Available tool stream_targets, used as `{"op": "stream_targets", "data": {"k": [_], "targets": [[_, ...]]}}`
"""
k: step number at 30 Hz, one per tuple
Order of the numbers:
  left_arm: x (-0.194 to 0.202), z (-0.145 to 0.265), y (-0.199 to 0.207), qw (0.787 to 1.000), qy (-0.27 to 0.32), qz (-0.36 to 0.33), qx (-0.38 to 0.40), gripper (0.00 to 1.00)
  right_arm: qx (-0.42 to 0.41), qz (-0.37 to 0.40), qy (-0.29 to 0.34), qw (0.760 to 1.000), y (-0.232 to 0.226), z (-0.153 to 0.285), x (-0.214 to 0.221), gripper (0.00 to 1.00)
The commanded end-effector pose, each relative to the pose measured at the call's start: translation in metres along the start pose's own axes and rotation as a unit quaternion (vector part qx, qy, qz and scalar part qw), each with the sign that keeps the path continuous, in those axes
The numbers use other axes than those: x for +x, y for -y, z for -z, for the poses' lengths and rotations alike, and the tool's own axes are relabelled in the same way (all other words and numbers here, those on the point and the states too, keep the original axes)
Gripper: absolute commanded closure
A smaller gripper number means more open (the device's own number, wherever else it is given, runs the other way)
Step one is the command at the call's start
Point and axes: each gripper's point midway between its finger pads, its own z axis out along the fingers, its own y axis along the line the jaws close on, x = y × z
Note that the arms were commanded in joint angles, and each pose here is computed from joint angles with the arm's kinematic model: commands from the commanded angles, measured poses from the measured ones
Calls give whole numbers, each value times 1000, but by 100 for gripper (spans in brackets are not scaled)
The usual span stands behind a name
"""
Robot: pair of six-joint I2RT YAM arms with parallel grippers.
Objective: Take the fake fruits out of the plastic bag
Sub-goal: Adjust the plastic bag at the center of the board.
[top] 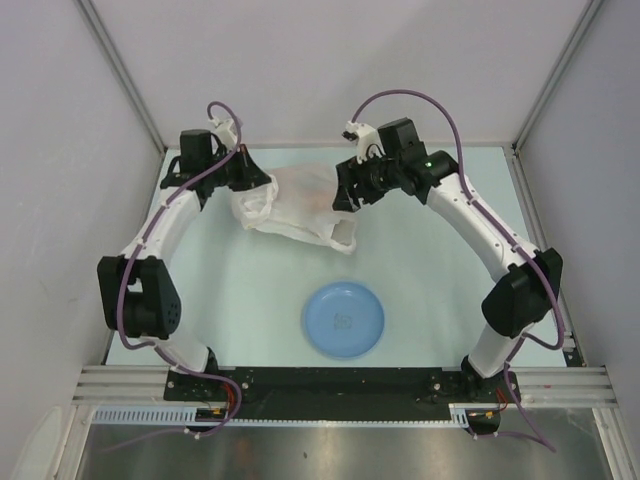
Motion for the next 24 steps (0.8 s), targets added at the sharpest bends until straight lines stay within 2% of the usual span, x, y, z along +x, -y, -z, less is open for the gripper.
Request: {"op": "stream_targets", "data": {"k": [1,3,4,7,9,14,18,19,21,22,24], "targets": [[-14,31,26,999,47,-9,14,100,13,-30,-10,999,6,-8,6,25],[-10,34,28,999,47,-7,13,100,-32,-19,-20,999,-11,-4,5,20],[-10,36,28,999,49,-7,12,100,-51,11,-17,998,-23,0,-2,18],[-8,41,30,999,51,-9,10,100,-59,79,-70,993,-37,-3,15,16],[-5,44,31,999,51,-9,9,100,-58,79,-110,989,-33,-10,32,16],[0,47,32,999,46,-10,6,100,-72,67,-164,982,-34,-18,59,17],[1,49,33,999,46,-9,6,100,-46,62,-201,977,-26,-22,77,20],[1,50,33,999,46,-10,5,100,-31,66,-219,973,-20,-28,86,26],[-1,51,33,999,50,-17,5,100,6,88,-240,967,-10,-33,97,48],[-3,50,33,998,52,-21,4,100,16,93,-235,967,-6,-34,96,76],[-16,48,32,997,60,-42,2,100,36,104,-221,969,7,-42,87,98]]}}
